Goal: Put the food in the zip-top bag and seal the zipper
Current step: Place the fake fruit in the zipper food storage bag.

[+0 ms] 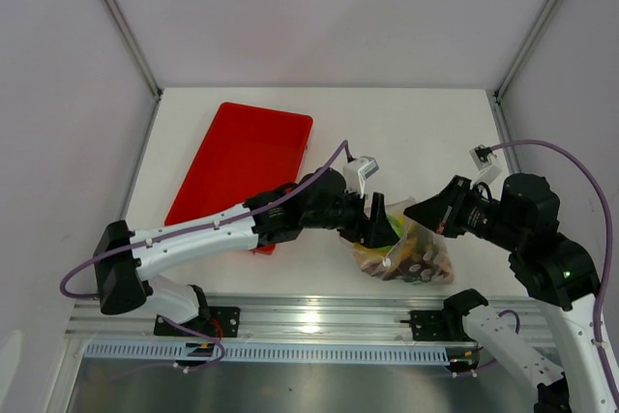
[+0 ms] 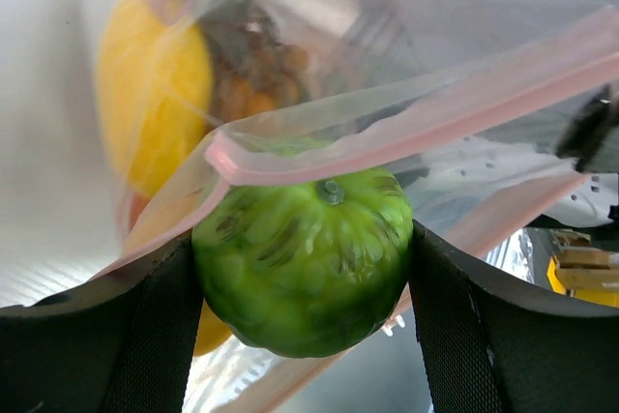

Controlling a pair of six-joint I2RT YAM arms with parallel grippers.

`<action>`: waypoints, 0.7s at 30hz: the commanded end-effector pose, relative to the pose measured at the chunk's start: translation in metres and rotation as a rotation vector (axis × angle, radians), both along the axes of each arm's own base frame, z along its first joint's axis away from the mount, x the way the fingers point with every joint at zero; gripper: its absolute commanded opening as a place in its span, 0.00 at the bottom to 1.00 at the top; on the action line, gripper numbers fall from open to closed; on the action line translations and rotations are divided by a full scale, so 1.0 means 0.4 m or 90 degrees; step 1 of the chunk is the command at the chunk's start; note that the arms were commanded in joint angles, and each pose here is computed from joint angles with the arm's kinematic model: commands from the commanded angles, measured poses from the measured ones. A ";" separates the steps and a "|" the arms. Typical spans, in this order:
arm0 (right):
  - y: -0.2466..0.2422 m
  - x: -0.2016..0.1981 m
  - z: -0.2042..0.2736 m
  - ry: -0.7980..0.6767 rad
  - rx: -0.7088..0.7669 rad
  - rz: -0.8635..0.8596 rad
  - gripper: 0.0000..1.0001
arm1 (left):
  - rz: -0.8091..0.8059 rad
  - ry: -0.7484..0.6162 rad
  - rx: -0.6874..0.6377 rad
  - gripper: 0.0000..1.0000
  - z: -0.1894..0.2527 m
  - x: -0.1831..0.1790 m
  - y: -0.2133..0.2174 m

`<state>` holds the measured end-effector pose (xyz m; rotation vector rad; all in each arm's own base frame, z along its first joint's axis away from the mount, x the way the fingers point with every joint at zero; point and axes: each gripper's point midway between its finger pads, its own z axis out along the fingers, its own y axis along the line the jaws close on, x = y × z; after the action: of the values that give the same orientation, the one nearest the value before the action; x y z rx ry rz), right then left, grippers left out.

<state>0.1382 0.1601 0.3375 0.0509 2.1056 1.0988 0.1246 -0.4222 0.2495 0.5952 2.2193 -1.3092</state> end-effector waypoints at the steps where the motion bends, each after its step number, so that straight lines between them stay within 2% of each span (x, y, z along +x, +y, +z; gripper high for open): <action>1: 0.009 -0.010 0.098 -0.074 0.040 0.018 0.00 | 0.024 -0.017 0.003 0.69 0.017 0.019 -0.007; 2: 0.007 -0.012 0.095 -0.073 0.037 0.017 0.00 | 0.024 -0.023 -0.002 0.73 0.027 0.019 -0.003; 4: 0.004 -0.011 0.089 -0.072 0.033 0.014 0.00 | 0.025 -0.032 -0.002 0.91 0.027 0.020 0.004; 7: 0.000 -0.011 0.081 -0.072 0.028 0.010 0.00 | 0.028 -0.048 -0.005 1.00 0.045 0.021 0.016; 21: 0.003 -0.009 0.073 -0.061 0.025 0.013 0.00 | 0.035 -0.065 -0.012 0.99 0.059 0.015 0.051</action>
<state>0.1373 0.1596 0.3408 0.0477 2.0963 1.0997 0.1314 -0.4083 0.2531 0.5751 2.2017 -1.2301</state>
